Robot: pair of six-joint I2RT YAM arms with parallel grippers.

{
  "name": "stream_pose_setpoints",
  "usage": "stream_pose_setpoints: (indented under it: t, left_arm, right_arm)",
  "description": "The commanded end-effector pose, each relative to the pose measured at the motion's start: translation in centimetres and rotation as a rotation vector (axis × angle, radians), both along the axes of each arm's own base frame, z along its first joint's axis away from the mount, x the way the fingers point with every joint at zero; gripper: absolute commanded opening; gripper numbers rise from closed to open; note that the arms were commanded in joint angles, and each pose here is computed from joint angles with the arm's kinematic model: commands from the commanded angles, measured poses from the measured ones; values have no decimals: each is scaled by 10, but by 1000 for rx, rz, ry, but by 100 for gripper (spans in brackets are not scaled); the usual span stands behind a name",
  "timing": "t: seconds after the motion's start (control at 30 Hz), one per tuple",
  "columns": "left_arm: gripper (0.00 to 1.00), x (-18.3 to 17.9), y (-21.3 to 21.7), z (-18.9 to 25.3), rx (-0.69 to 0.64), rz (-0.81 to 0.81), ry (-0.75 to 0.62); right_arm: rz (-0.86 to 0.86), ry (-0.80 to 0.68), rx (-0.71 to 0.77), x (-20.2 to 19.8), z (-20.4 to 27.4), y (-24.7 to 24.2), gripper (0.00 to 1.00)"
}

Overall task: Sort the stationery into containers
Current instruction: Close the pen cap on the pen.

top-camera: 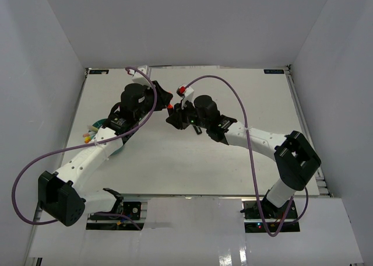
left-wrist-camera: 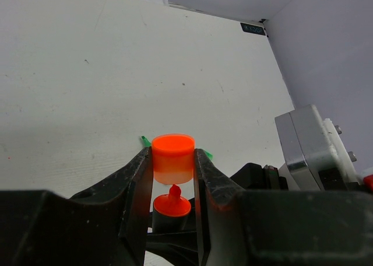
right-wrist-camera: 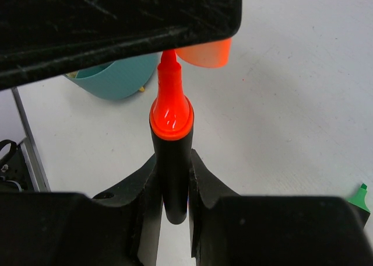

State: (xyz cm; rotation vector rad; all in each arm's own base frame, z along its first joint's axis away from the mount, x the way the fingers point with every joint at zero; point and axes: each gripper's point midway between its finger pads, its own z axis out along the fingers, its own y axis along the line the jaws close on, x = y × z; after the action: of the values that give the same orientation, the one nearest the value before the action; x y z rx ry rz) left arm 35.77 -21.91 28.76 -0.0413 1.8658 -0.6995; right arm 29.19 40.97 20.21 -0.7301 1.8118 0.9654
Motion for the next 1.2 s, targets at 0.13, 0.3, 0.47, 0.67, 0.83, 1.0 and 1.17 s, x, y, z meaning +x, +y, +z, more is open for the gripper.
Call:
stream_pose_setpoints:
  t: [0.13,0.3,0.47,0.67,0.83,1.0,1.17]
  left_arm:
    - [0,-4,3,14,-4,2,-53]
    - [0,-4,4,15,-4,3,-56]
    - [0,-4,4,14,-1,3,-58]
    - [0,-4,3,14,0,-1,-58]
    - [0,-4,4,14,0,0,-62]
    - [0,-4,7,18,6,12,-75]
    - [0,-5,6,20,7,2,-84]
  right_arm:
    - [13,-30,27,1,16,4,8]
    - [23,-22,24,-1,14,4,8]
    - [17,-22,21,-2,13,3,8]
    - [5,-22,10,0,10,0,8]
    - [6,-17,8,0,8,0,8]
    - [3,-8,-4,0,3,-1,8]
    - [-1,-9,-4,1,4,-2,8]
